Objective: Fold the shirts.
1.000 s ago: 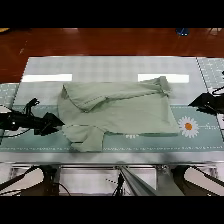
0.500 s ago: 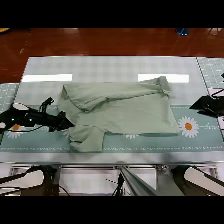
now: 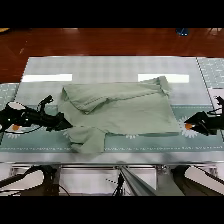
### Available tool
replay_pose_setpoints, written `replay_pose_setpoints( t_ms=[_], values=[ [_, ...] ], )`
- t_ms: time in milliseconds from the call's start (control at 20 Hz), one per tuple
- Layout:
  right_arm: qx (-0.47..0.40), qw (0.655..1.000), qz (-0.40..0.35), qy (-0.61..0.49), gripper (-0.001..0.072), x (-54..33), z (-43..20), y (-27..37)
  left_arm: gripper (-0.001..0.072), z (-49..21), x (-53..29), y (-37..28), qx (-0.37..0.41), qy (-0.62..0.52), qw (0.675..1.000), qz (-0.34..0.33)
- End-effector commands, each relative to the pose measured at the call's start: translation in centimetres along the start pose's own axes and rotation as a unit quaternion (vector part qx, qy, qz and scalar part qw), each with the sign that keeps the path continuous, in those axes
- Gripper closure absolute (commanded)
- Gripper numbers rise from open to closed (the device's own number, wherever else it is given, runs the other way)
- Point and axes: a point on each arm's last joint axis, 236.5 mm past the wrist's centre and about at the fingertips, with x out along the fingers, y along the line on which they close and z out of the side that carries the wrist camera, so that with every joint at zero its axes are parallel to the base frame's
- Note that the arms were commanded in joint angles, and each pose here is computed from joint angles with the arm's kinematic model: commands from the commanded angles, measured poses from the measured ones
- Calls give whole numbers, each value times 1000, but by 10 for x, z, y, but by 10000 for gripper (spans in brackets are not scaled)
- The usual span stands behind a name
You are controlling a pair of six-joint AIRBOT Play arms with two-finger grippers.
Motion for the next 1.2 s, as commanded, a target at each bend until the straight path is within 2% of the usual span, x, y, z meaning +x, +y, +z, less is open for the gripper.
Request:
replay_pose_setpoints(
  t_ms=[0, 100, 200, 400, 450, 500, 550, 750, 900, 1000, 1100, 1150],
  values=[
    [21, 999, 46, -4, 136, 25, -13, 8, 684, 0, -3, -5, 9, -4, 1000, -5],
    [24, 998, 51, 9, 139, 39, -27, 5, 684, 0, -3, -5, 8, -4, 1000, -6],
    [26, 998, 55, 11, 185, 49, -34, 5, 684, 2, -3, -7, 9, -7, 1000, -9],
    [-12, 1000, 26, 5, 187, 72, -29, 19, 683, 14, -5, -31, 33, -35, 997, -59],
    [-29, 999, 19, -3, 334, 78, -24, 27, 684, 18, -6, -37, 36, -43, 996, -70],
    [-40, 999, 21, -13, 554, 81, -18, 36, 684, 21, -9, -41, 39, -47, 995, -74],
    [-44, 998, 32, -21, 676, 79, -11, 48, 684, 24, -13, -45, 47, -47, 995, -76],
    [-114, 986, 104, -63, 687, 23, 23, 118, 686, 42, -61, -93, 152, -71, 982, -87],
    [-212, 954, 125, -172, 687, -67, 47, 185, 686, 63, -139, -162, 249, -173, 951, -61],
    [-272, 914, 130, -273, 687, -143, 51, 235, 686, 57, -205, -225, 316, -258, 912, -42],
    [-308, 858, 136, -387, 687, -227, 42, 284, 686, 29, -276, -295, 392, -358, 847, -23],
    [-318, 830, 138, -437, 687, -266, 31, 304, 685, 5, -311, -329, 433, -411, 802, -13]
  ],
)
